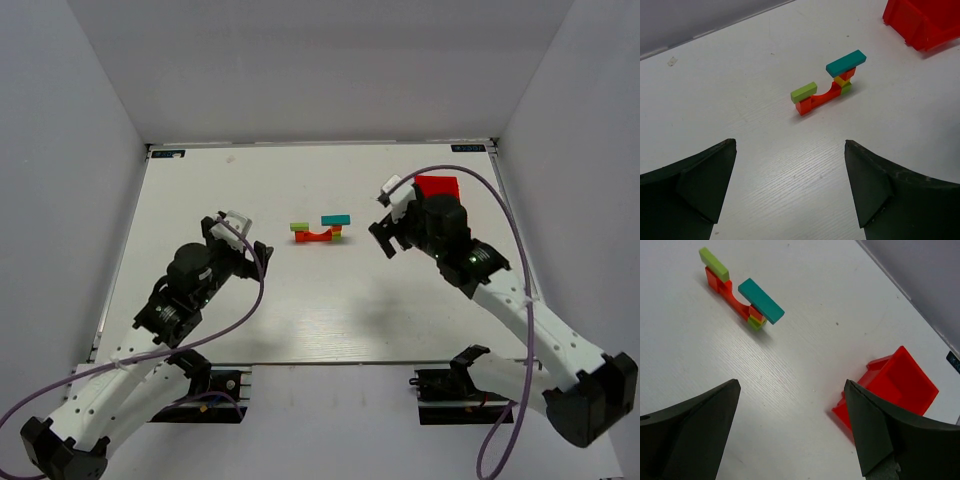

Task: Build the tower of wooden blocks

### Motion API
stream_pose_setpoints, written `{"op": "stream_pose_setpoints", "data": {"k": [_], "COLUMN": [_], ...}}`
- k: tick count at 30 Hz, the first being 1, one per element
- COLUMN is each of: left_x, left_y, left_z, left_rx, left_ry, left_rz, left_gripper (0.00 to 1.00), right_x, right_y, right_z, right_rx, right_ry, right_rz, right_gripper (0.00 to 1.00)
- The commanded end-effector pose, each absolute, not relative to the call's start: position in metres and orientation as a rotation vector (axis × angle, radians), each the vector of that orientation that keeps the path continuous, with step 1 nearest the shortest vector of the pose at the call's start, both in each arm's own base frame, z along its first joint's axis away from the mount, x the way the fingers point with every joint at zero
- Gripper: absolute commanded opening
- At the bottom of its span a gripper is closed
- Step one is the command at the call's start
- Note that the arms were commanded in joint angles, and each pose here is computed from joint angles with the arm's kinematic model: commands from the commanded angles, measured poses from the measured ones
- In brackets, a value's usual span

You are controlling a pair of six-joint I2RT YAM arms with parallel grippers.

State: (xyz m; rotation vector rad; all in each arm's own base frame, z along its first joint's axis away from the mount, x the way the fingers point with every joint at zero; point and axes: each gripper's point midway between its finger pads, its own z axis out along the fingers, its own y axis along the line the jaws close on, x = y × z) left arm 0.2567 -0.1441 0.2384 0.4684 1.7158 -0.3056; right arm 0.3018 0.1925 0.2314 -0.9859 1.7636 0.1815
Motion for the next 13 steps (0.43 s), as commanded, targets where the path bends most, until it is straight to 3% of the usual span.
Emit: {"op": "stream_pose_setpoints", "data": {"k": [1,6,13], "left_x": [0.253,0.251,0.251], "left_y": [-0.143,-0.139,-0.132], "left_z": [0.246,0.251,0.252], "left_rx": [0.485,0.485,0.474], "left_ry": [1.667,1.637,1.627], "left_rz": [-0.312,-0.295,-0.255], "left_gripper": [0.99,0.99,0.99], "right_x": [0.293,0.286,0.291], "right_y": [0.180,0.147,0.135], "right_z": [0.260,0.252,0.217], "right_rx": [-0.725,-0.547,-0.551], "right_ry": [1.715,1.660,1.734], "right_rz": [0.240,0.156,0.059], "right_gripper": [0.90,0.90,0.90]}}
